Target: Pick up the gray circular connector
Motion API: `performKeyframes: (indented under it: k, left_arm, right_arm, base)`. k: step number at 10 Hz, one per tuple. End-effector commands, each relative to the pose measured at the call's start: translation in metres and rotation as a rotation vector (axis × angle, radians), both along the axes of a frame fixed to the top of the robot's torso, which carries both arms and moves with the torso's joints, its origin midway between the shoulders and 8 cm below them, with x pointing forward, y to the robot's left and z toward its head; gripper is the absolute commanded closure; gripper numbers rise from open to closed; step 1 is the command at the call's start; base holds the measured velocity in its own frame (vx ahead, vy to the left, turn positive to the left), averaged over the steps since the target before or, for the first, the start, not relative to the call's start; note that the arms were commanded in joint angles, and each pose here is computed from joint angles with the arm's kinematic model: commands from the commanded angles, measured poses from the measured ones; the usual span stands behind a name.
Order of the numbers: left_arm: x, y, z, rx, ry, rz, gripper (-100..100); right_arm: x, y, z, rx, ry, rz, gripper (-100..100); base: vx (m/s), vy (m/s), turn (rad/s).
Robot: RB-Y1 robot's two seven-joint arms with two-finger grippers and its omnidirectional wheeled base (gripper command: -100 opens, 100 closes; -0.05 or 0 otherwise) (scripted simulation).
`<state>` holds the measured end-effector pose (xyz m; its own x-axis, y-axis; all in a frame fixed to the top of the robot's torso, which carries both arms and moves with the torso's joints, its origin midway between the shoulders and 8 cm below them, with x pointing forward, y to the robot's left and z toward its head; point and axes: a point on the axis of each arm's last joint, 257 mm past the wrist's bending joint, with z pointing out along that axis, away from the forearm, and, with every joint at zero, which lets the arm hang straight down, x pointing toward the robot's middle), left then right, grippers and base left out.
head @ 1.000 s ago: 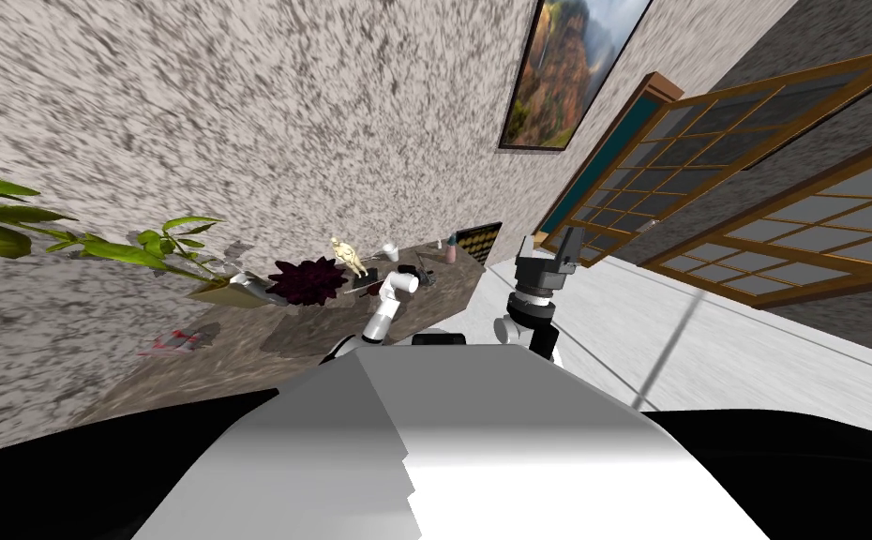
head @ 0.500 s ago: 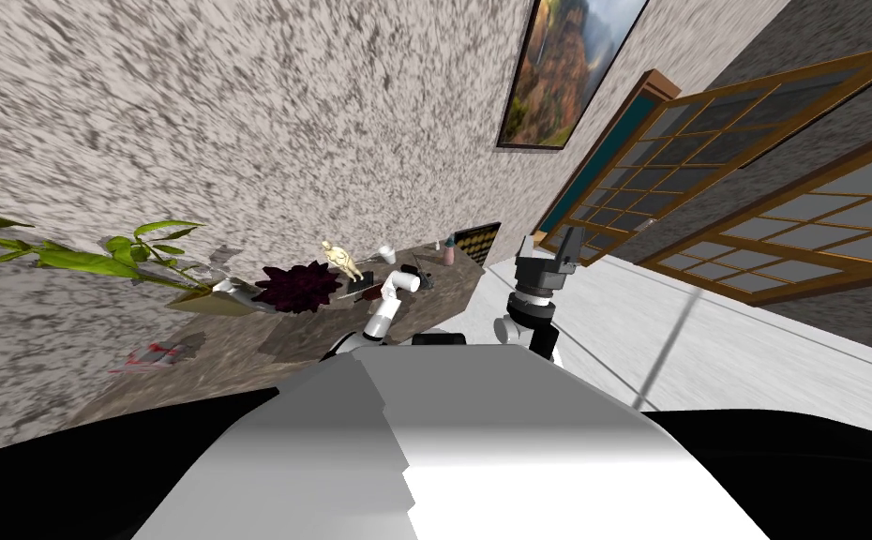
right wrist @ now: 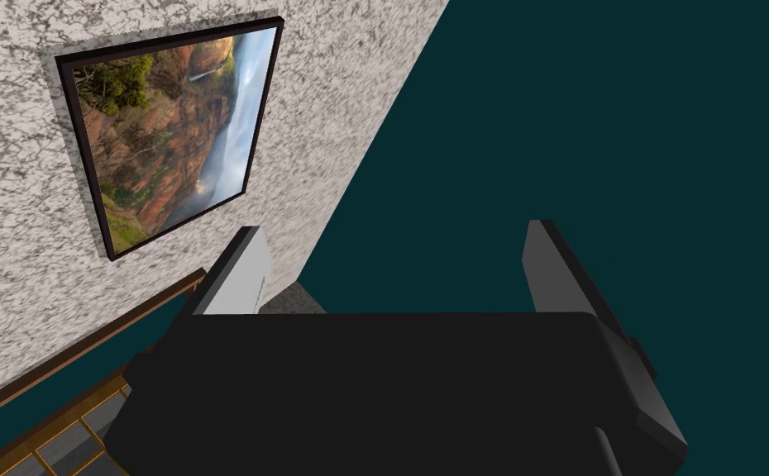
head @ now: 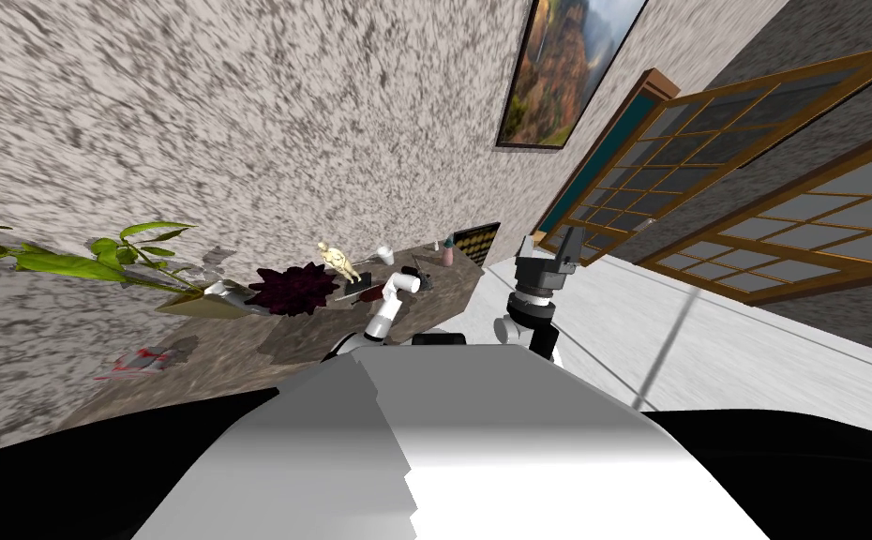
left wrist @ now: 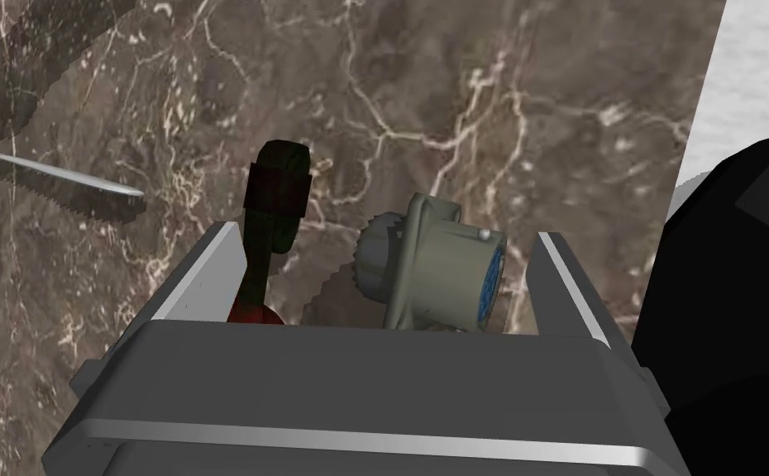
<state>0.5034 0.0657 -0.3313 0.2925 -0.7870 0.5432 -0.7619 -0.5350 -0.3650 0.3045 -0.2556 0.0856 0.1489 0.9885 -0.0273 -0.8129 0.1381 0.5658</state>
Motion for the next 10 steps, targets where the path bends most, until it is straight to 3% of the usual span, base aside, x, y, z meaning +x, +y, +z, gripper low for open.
performKeyframes:
  k: [1,5,6,7,9,10]
  left_arm:
    - [0.000,0.000,0.000,0.000,0.000,0.000,100]
    - [0.000,0.000,0.000,0.000,0.000,-0.001,100]
    - [0.000,0.000,0.000,0.000,0.000,-0.001,0]
    - [-0.002,-0.001,0.008,0.000,0.003,-0.002,100]
    - [-0.002,-0.001,0.009,0.000,0.000,-0.003,100]
    - [-0.003,-0.001,0.009,0.001,0.002,-0.002,0]
  right_arm:
    - [0.000,0.000,0.000,0.000,0.000,0.000,0]
    - [0.000,0.000,0.000,0.000,0.000,0.000,0]
    - [0.000,0.000,0.000,0.000,0.000,0.000,0]
    - [0.000,0.000,0.000,0.000,0.000,0.000,0]
    - [0.000,0.000,0.000,0.000,0.000,0.000,0]
    - [0.000,0.000,0.000,0.000,0.000,0.000,0]
  base:
    - [0.000,0.000,0.000]
    - [0.000,0.000,0.000]
    - [0.000,0.000,0.000]
    - [-0.022,0.021,0.022]
    - [-0.027,0.019,0.009]
    - [0.000,0.000,0.000]
